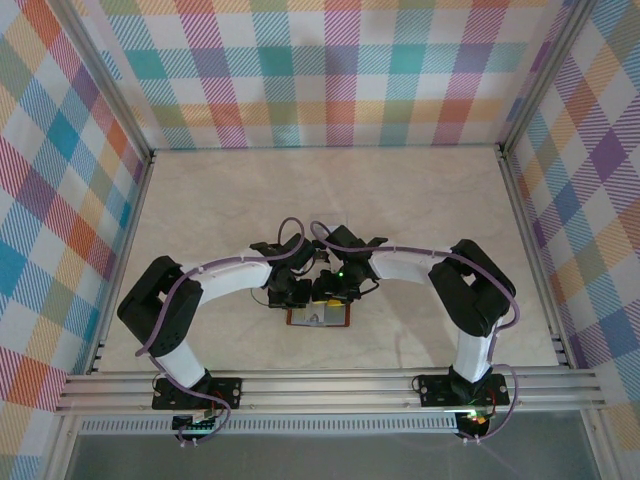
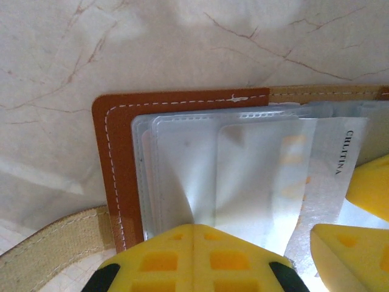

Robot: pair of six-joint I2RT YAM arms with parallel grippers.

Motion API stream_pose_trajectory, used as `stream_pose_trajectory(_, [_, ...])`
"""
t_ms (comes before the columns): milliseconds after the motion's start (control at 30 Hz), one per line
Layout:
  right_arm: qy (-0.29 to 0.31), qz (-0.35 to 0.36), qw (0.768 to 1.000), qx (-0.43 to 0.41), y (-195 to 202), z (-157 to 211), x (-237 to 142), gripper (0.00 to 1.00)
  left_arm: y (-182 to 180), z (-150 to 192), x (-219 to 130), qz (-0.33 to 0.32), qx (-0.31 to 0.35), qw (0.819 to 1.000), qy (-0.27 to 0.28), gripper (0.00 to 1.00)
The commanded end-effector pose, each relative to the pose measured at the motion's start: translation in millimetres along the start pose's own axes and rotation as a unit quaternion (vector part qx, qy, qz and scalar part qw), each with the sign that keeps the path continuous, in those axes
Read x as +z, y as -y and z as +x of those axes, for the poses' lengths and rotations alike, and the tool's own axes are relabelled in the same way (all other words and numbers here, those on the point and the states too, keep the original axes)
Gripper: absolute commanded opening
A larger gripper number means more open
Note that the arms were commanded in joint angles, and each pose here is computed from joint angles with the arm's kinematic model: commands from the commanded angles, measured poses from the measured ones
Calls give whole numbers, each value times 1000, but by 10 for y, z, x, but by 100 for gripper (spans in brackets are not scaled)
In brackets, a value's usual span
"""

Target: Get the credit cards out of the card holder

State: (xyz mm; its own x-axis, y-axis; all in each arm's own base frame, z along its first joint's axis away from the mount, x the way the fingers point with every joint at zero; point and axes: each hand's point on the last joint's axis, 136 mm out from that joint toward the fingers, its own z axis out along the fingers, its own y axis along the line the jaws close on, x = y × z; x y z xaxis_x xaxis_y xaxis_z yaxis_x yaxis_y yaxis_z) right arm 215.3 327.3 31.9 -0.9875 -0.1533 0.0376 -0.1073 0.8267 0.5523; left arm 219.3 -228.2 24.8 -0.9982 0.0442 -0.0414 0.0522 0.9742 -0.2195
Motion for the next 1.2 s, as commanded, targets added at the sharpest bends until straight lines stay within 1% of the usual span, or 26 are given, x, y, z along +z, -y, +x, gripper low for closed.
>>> stream_pose_trajectory(0, [-11,3,1000,9,71,62,-6,41,-297,115,111,-70,-1,997,-18,4])
stream_pose_trajectory(133, [-13,-21,1000,15,28,68,37,34,-237,126,137,-54,-4,998,-21,4])
stream_pose_trajectory(600, [-12,-87,996,34,-148,72,55,21,-232,132,145,-50,-8,999,-17,3])
stream_pose_trajectory(733, [-9,-91,995,37,-151,73,43,16,-225,125,136,-49,-8,999,-15,3])
stream_pose_trajectory(933, [-3,-101,994,35,-177,74,-18,16,-215,124,137,-45,-9,999,-14,4])
stream_pose_trajectory(967, [-4,-106,994,35,-190,73,-26,17,-213,129,138,-44,-9,999,-15,3])
stream_pose_trajectory(1033, [-6,-117,992,38,-197,70,-27,24,-211,130,139,-44,-9,999,-15,3])
stream_pose_trajectory(1100, [-10,-129,991,40,-212,80,-20,24,-216,130,135,-44,-9,999,-14,3])
stream_pose_trajectory(1167, [-9,-134,990,43,-210,79,-17,20,-214,125,132,-44,-9,999,-13,3])
